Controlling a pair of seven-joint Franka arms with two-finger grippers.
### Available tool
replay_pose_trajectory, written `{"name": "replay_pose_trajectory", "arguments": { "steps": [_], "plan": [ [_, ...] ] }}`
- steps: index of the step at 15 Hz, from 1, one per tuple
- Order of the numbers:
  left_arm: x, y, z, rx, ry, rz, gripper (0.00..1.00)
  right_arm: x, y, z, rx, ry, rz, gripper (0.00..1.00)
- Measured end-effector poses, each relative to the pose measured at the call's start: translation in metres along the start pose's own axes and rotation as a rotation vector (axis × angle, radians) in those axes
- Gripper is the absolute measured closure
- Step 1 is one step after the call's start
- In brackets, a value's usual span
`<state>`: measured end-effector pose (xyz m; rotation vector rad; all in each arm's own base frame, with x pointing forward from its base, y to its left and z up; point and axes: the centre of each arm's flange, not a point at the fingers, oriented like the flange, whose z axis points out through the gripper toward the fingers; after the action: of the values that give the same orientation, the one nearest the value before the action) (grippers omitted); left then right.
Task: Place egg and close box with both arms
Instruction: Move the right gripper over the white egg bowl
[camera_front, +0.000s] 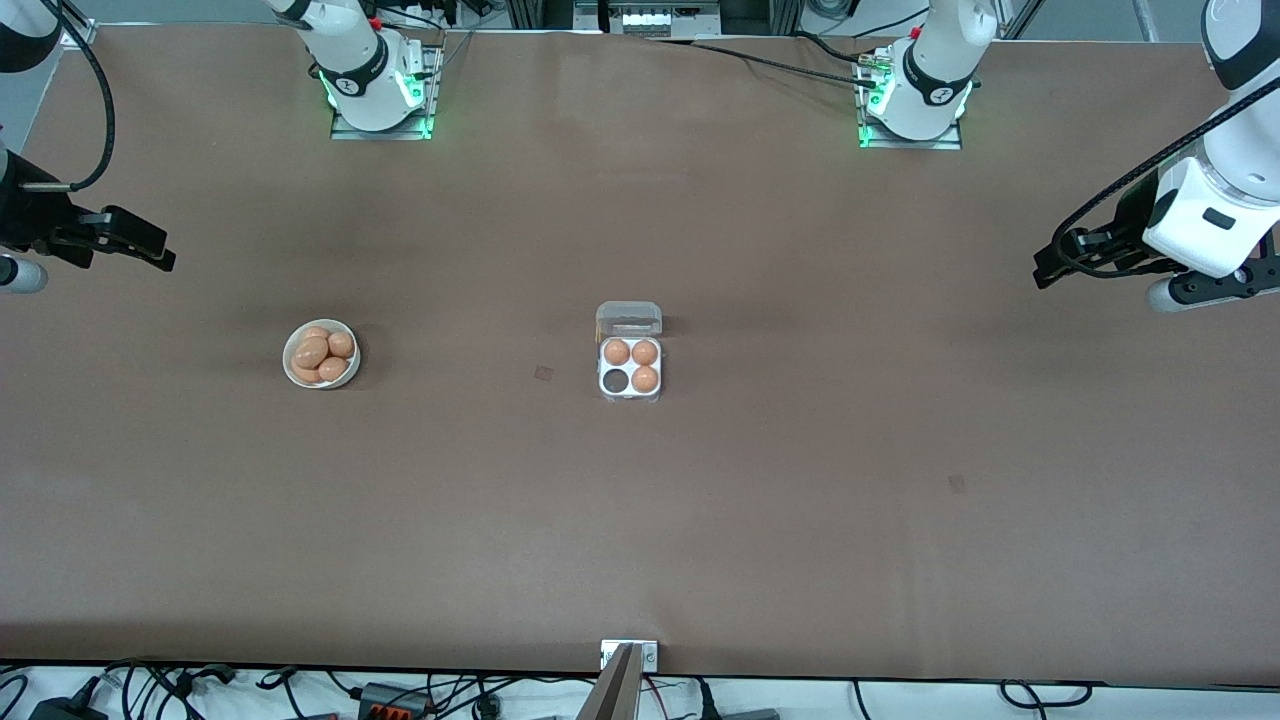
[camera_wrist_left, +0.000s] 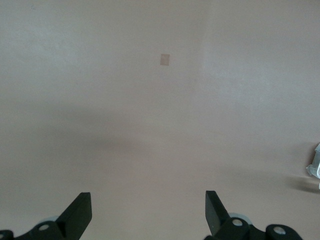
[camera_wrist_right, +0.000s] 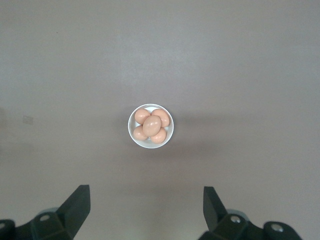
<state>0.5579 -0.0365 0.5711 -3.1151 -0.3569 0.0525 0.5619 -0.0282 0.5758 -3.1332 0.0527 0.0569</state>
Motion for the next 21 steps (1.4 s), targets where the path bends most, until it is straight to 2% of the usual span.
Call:
{"name": "replay_pose_trajectory", "arguments": {
  "steps": [6, 8, 11, 15, 18, 20, 21],
  "plan": [
    [0.0, 0.0, 0.0, 0.0, 0.0, 0.0, 0.0, 0.0, 0.0, 0.0, 0.0, 0.0, -0.001, 0.0],
    [0.0, 0.0, 0.0, 0.0, 0.0, 0.0, 0.0, 0.0, -0.001, 0.005, 0.0, -0.016, -0.005, 0.0],
    [0.0, 0.0, 0.0, 0.0, 0.0, 0.0, 0.0, 0.01, -0.01, 0.043, -0.003, -0.088, -0.022, 0.0],
    [0.0, 0.0, 0.0, 0.0, 0.0, 0.0, 0.0, 0.036, -0.025, 0.121, -0.011, -0.197, -0.06, 0.0],
    [0.0, 0.0, 0.0, 0.0, 0.0, 0.0, 0.0, 0.049, -0.033, 0.174, 0.008, -0.259, -0.269, 0.0],
    [0.0, 0.0, 0.0, 0.0, 0.0, 0.0, 0.0, 0.056, -0.032, 0.195, 0.026, -0.271, -0.4, 0.0],
    [0.0, 0.0, 0.0, 0.0, 0.0, 0.0, 0.0, 0.057, -0.031, 0.201, 0.03, -0.277, -0.427, 0.0]
  ]
}}
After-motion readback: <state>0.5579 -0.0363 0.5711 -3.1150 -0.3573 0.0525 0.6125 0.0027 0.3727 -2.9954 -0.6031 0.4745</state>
